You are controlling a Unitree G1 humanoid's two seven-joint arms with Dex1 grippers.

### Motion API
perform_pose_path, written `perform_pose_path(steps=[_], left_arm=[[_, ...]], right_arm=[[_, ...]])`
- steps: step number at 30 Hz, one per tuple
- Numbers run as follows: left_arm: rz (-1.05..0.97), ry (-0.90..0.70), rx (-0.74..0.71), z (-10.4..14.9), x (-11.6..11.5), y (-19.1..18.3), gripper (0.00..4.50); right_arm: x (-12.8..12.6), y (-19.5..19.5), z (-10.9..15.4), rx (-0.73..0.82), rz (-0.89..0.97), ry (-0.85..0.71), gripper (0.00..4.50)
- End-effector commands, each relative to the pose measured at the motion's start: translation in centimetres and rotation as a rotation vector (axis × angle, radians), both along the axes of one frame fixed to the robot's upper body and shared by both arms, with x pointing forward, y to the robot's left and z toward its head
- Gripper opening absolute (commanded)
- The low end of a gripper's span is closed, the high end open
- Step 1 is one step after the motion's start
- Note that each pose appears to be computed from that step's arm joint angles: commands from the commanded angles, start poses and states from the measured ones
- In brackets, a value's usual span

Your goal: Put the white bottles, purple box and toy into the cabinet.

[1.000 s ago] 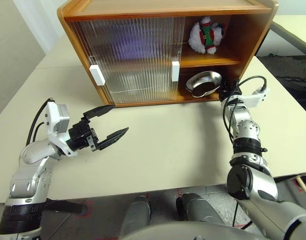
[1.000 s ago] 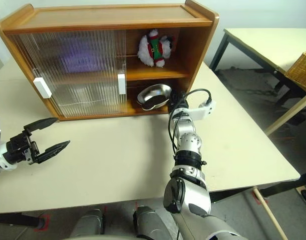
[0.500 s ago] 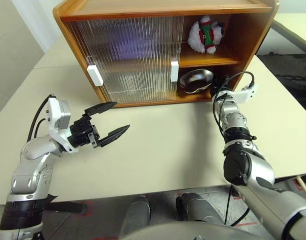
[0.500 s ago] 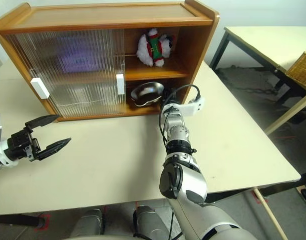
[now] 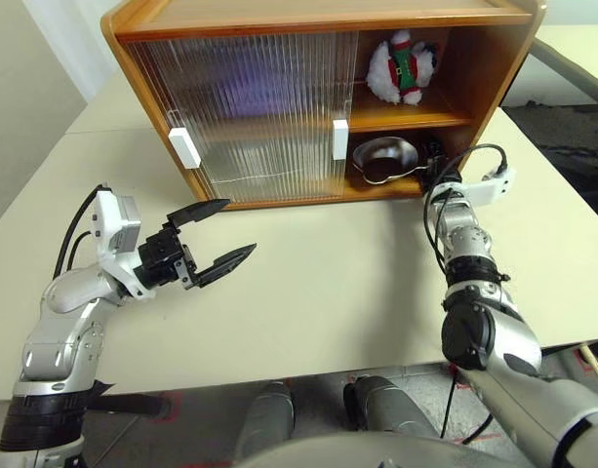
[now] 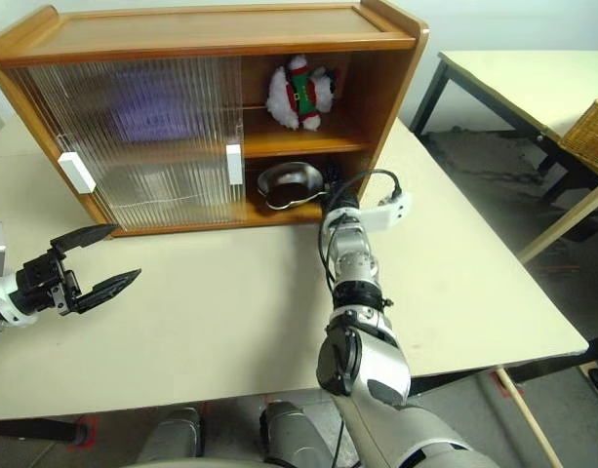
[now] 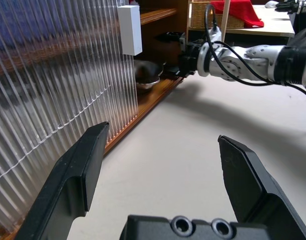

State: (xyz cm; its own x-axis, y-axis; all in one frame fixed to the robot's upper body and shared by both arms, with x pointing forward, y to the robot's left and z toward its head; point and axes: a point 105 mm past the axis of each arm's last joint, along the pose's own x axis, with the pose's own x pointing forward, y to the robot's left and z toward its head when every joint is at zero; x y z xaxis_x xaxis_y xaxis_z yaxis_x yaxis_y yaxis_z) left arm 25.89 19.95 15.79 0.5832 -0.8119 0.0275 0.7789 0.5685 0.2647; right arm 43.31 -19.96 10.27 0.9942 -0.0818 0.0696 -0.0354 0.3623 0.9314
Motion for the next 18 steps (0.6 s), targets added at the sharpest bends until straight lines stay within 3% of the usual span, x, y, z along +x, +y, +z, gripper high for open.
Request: perform_pose_path(steps=[1,10,15,18], left_arm=[[-0.010,0.006,0.004,-0.1,0.1,-0.3,4.50],[-0.007,0.009,0.007,-0.2,0.1,0.0,4.50],[-0.005,0.009,0.003,-0.4,0.1,0.0,4.50],[-0.003,0.006,0.002,-0.4,0.0,0.1,4.50]], right_arm=[[-0.9,1.0,0.8,-0.086,0.054,-0.029,4.49],[-5.5,3.1,1.4,-0.273,0.203,-0.073,4.49],[-9.1,6.7,1.8,-0.498,0.496,-0.204,4.49],[-12.3,8.4,0.6,-0.644,0.726,-0.280,3.84]])
